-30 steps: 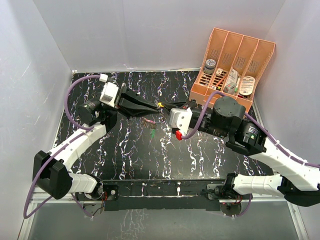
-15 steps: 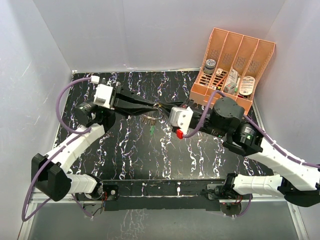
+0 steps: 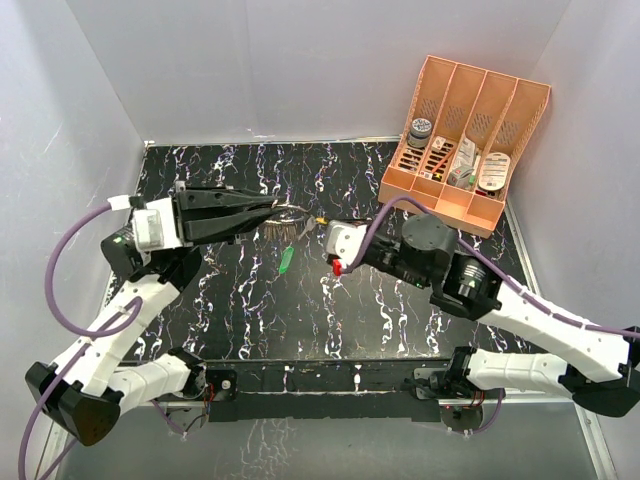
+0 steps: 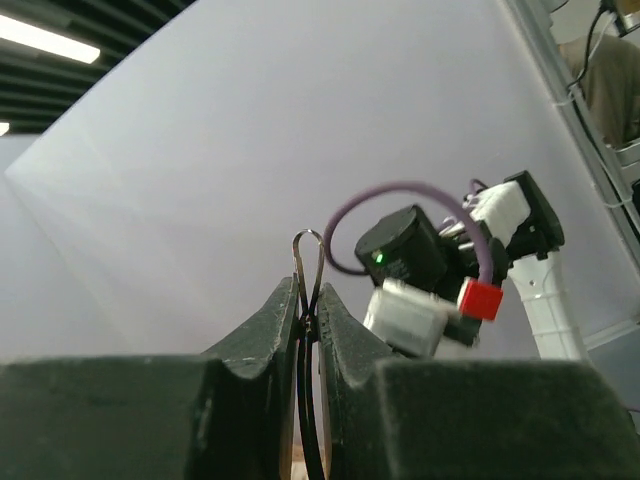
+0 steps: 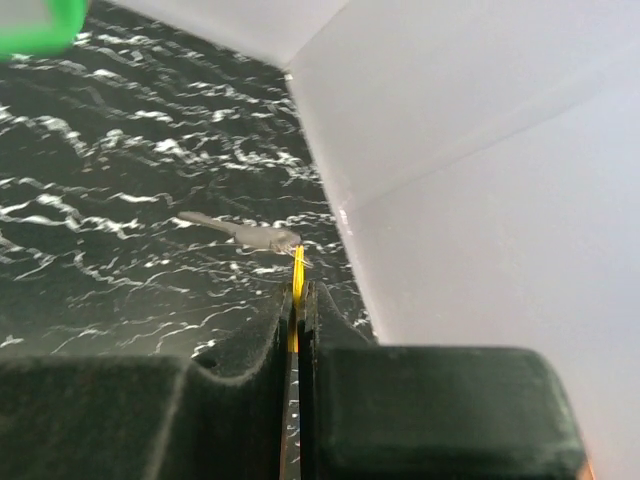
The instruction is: Remove the keys from the keyring
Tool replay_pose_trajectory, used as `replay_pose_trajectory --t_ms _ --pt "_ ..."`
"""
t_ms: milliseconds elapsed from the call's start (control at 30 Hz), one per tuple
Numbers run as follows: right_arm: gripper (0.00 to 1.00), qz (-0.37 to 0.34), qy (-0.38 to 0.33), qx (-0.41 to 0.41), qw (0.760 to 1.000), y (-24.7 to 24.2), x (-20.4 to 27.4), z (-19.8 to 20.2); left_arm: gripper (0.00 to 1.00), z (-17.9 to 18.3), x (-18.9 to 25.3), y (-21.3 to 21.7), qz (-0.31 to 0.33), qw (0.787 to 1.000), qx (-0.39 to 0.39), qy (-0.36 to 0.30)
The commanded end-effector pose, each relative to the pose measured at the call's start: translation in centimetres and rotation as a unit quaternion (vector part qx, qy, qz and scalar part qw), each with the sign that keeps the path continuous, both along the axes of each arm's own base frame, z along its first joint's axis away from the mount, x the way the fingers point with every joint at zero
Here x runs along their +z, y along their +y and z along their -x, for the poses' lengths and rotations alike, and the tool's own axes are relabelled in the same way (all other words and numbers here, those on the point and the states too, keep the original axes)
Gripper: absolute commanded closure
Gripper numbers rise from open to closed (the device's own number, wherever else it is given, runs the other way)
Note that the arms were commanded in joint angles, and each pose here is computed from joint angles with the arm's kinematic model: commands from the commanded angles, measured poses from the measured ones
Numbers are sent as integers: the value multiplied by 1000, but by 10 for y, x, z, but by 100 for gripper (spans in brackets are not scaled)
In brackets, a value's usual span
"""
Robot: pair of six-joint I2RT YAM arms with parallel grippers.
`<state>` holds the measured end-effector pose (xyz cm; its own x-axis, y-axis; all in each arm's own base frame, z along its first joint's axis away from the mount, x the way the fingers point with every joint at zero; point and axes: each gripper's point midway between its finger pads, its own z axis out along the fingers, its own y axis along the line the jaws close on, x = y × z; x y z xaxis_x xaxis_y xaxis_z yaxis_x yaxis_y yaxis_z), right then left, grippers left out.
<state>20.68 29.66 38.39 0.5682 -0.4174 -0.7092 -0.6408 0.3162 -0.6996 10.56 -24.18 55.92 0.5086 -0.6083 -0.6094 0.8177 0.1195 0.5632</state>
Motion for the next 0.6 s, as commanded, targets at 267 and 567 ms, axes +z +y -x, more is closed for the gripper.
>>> replay_pose_trajectory --t_ms 267,567 --pt "100 -94 -31 -203 974 -35 17 -66 100 -98 -72 7 -29 959 231 161" --pt "100 -100 95 -214 967 -57 -50 -152 100 -156 -117 46 -12 878 387 280"
